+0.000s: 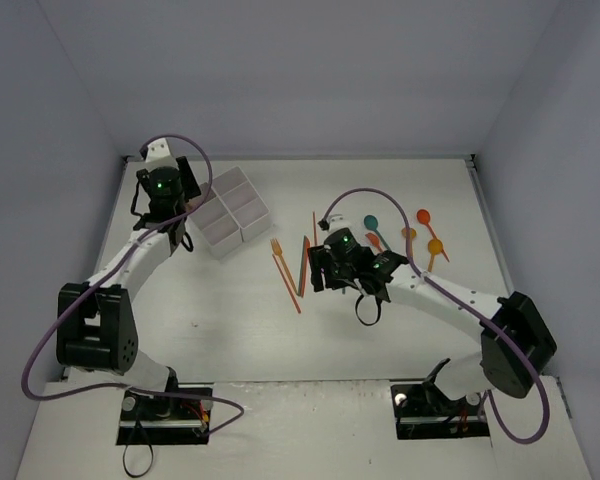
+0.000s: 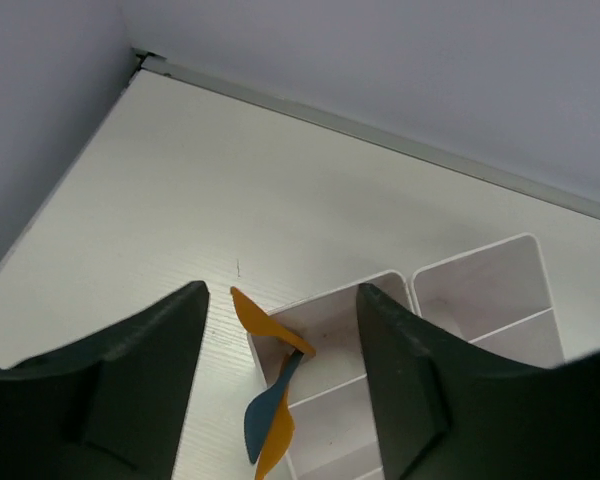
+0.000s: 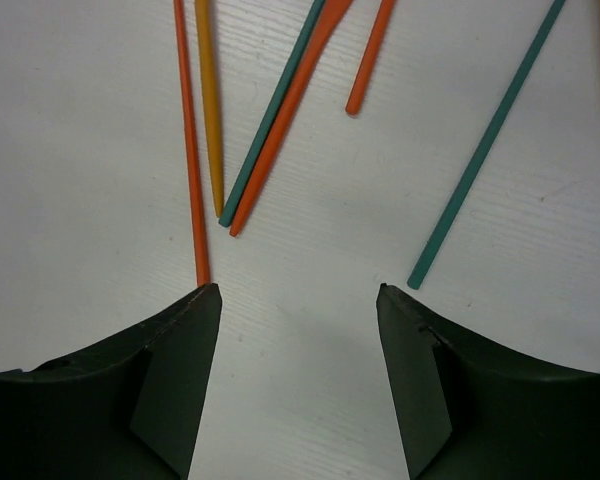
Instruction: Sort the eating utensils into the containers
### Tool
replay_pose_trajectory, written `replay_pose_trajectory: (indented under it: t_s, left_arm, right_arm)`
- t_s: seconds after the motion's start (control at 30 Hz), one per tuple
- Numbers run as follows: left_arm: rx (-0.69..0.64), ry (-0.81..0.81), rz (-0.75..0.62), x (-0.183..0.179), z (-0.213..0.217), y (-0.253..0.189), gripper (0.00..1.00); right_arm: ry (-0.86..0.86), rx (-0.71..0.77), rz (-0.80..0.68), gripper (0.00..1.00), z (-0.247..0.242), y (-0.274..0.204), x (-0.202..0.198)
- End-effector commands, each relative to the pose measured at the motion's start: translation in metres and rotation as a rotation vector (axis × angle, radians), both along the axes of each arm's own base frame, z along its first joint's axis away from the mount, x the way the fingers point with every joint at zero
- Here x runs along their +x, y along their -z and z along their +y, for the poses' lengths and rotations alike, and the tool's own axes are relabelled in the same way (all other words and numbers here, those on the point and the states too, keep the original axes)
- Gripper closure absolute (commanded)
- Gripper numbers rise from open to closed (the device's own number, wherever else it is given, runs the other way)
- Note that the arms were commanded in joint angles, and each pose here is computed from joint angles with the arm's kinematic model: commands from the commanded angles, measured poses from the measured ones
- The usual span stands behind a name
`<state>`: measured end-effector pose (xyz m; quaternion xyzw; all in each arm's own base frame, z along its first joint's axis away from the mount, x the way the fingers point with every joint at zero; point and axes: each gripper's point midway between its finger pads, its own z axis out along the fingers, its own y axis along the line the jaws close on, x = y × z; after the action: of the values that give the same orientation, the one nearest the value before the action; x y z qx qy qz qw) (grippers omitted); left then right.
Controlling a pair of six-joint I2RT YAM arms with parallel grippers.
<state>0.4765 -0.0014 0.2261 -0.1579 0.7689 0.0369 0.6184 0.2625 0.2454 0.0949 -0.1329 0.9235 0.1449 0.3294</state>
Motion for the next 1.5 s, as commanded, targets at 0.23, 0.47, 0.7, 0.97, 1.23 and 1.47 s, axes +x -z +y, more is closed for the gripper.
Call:
replay_pose_trajectory:
  t_s: [0.23,0.47,0.7,0.97,1.23,1.47]
  left_arm:
    - [0.014,0.061,-0.011,-0.070,0.001,-0.114,0.27]
    - [-0.054,0.158,0.058,-0.121,-0.014,-0.108,0.27]
    - [-0.078,0.175,0.085,-0.150,-0.016,-0.102,0.27]
    - [-0.073,0.180,0.084,-0.163,-0.015,-0.106,0.27]
    - [-0.091,0.196,0.093,-0.162,-0.019,-0.103,0.27]
    - [-0.099,0.204,0.102,-0.162,-0.021,-0.100,0.27]
  right_arm:
    - [0.147,-0.009,0.041,0.41,0.024,0.029,0.033]
    - [0.157,-0.046,0.107,0.41,0.025,0.059,0.027]
    - [0.165,-0.056,0.136,0.42,0.028,0.071,0.025]
    - [0.202,-0.037,0.094,0.43,0.026,0.056,0.032]
    - [0.216,-0.038,0.096,0.44,0.031,0.060,0.039]
    - [0.255,-0.051,0.065,0.44,0.026,0.056,0.046]
